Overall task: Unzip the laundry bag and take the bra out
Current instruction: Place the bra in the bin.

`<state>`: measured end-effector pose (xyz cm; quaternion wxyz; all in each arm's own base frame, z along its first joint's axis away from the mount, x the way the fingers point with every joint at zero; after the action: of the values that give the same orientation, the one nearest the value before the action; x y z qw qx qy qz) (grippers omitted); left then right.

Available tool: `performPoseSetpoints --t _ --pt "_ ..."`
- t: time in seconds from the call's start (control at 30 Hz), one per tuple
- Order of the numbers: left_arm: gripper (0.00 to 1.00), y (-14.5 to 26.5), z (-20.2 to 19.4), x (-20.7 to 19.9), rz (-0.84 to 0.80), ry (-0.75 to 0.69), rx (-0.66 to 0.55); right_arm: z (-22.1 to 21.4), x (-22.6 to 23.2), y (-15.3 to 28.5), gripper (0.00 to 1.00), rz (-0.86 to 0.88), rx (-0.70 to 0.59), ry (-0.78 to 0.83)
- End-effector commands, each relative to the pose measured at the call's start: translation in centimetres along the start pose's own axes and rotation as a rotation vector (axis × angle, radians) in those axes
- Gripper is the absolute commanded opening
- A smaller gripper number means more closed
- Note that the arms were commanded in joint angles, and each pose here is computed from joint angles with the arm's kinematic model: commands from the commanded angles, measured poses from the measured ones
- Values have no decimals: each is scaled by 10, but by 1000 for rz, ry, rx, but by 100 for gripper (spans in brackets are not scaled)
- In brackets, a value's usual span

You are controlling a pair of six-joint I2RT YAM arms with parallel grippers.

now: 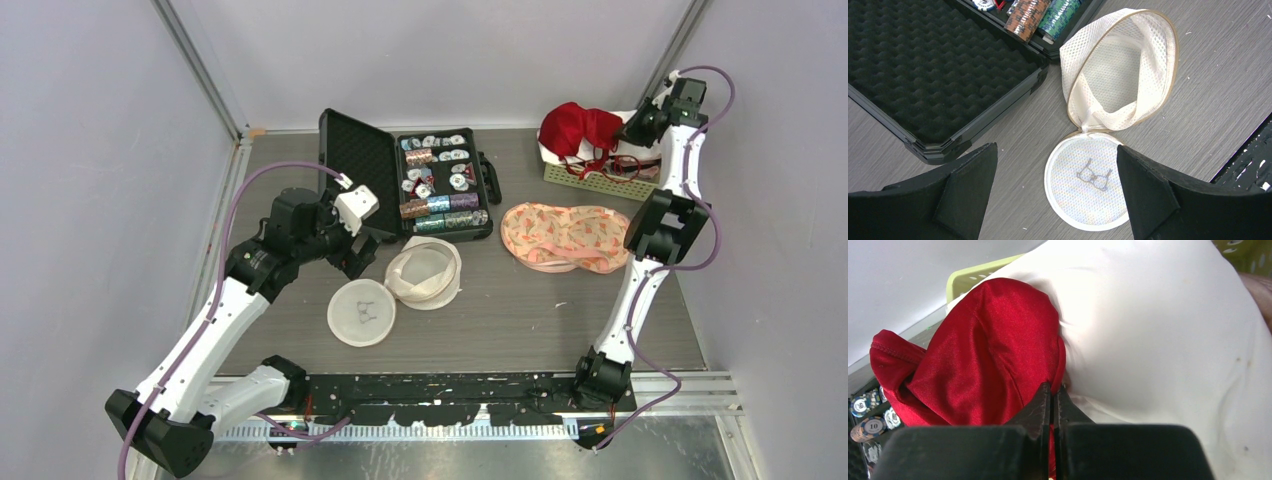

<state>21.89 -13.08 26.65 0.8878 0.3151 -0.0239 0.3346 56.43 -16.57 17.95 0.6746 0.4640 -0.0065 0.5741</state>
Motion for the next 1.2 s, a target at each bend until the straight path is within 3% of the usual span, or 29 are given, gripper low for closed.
performPoseSetpoints --t 0.0,0.4,0.8,1.17 --pt "90 5 11 7 27 -9 -30 37 14 27 0 20 -135 -8" --pt "90 2 11 4 17 0 -54 77 -17 80 1 -78 -309 -62" --pt "89 3 11 3 11 4 -55 83 -35 94 1 -132 -361 -70" --pt "89 1 12 3 4 4 -56 112 -37 124 1 -257 -542 -6"
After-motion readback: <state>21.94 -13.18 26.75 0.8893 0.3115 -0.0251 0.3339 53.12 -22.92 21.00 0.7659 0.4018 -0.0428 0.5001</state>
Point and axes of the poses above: each gripper's point midway between its finger pads, its own y axis back along the fingers, its own x axis along the line the jaws close on, z = x × y, the point moved 5 cm from there along y, back along the fingers, and after that the axes turned 9 degrees about -y, right-handed, at the moved point
